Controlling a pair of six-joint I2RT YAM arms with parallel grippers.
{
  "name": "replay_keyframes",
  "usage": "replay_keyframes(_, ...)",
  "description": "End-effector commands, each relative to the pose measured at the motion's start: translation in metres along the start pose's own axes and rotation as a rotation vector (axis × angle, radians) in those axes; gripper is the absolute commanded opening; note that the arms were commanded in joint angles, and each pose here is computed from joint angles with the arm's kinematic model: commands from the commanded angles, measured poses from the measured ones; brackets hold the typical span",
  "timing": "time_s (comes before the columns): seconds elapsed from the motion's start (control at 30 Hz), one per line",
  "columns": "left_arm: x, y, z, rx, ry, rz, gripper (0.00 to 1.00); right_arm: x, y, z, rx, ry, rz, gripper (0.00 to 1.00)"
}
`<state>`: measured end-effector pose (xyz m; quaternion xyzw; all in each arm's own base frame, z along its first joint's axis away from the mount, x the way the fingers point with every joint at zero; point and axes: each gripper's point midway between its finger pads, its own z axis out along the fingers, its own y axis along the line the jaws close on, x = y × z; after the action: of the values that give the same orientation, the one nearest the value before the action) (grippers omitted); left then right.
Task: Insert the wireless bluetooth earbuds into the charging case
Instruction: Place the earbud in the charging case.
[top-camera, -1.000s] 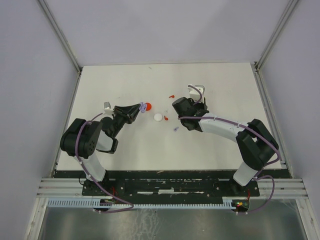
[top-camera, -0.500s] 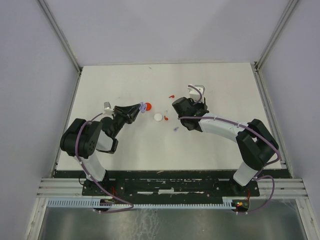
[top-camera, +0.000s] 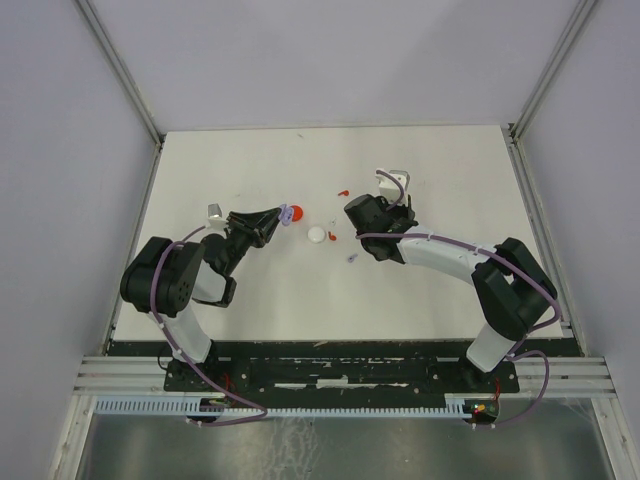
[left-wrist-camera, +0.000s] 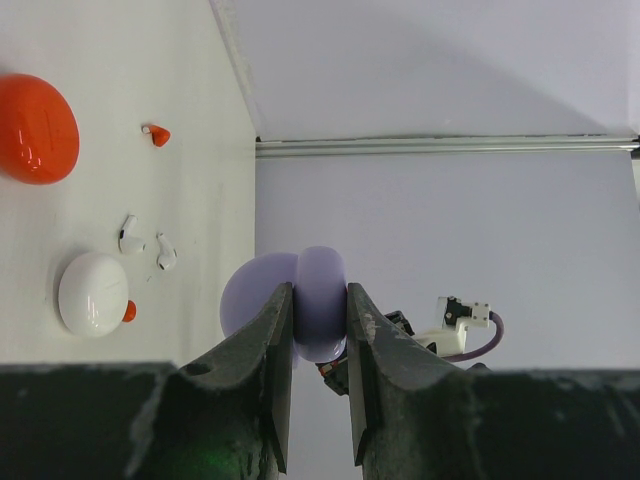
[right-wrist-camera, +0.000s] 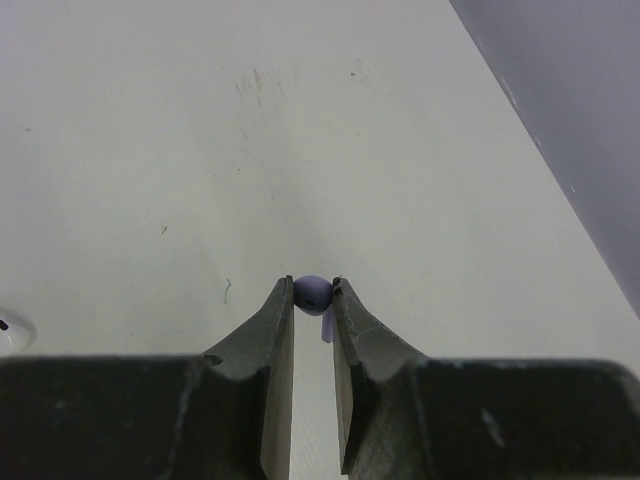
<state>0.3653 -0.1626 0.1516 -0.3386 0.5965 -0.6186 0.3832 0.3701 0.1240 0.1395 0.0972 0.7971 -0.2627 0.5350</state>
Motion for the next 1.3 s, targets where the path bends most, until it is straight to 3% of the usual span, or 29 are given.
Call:
replay_keyframes(0.0,0.002,-0.020,0.000,0.076,0.014,-0.007,0.04,-0.021,-0.004,0.000,0.037,-0.035,0.056,0.01)
replay_keyframes(0.6,0.004,-0.018,0.002,0.072,0.022,-0.011,0.03,-0.025,0.000,-0.001,0.010,-0.043,0.079,0.01)
replay_keyframes(0.9,0.047,-0.021,0.023,0.081,0.124,-0.095,0.03,-0.078,0.075,-0.038,-0.532,-0.174,0.250,0.01)
replay_keyframes(1.27,0.074,-0.022,0.034,0.075,0.190,-0.115,0.03,-0.120,0.140,-0.084,-0.927,-0.367,0.173,0.01)
